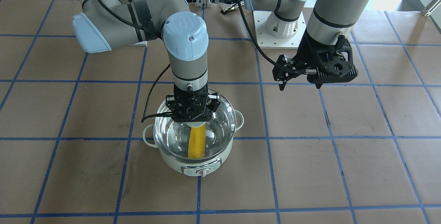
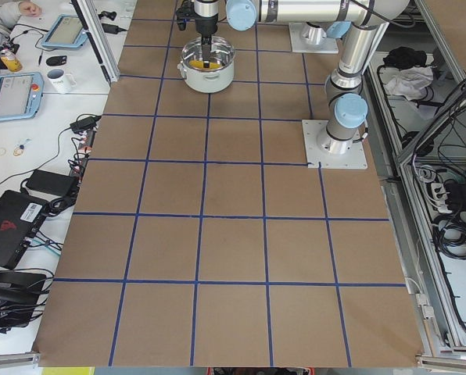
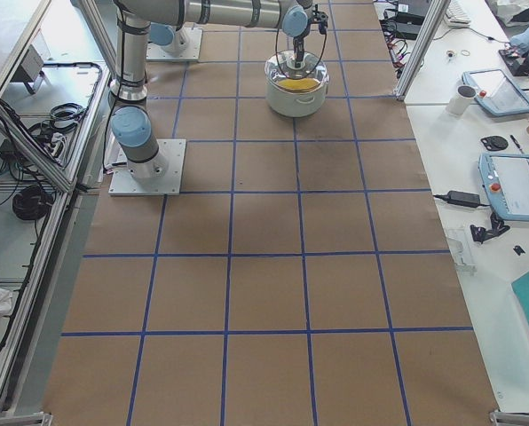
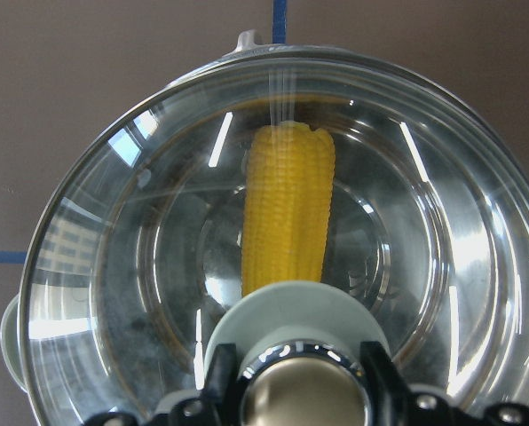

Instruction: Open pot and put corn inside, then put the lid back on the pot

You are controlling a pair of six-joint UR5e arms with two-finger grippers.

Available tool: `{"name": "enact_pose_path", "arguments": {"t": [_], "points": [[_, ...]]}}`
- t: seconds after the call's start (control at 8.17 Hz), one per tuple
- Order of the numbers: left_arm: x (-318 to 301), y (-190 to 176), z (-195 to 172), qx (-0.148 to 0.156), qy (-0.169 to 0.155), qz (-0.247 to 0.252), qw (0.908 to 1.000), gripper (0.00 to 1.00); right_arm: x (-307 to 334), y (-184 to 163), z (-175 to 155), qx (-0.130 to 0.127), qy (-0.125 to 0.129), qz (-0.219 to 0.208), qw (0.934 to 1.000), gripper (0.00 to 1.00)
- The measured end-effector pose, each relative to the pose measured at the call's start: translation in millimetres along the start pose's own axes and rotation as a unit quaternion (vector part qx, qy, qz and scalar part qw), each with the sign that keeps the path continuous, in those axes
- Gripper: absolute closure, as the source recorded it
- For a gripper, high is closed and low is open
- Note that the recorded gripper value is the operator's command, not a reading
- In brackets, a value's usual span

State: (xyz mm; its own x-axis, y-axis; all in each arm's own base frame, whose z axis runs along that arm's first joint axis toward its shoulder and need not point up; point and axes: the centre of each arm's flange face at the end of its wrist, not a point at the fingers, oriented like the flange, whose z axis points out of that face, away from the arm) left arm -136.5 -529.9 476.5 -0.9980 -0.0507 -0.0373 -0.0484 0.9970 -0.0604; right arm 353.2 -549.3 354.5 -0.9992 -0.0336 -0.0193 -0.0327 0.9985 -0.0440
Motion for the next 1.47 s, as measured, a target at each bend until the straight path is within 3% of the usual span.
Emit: {"name": "enact_pose_path", "arguments": {"t": [1.47], "points": [[-1, 8, -9, 0.008, 0.0, 0.0, 1.0, 0.0, 2, 0, 5, 0.015, 0.005, -0.013, 0.9998, 1.0]]}}
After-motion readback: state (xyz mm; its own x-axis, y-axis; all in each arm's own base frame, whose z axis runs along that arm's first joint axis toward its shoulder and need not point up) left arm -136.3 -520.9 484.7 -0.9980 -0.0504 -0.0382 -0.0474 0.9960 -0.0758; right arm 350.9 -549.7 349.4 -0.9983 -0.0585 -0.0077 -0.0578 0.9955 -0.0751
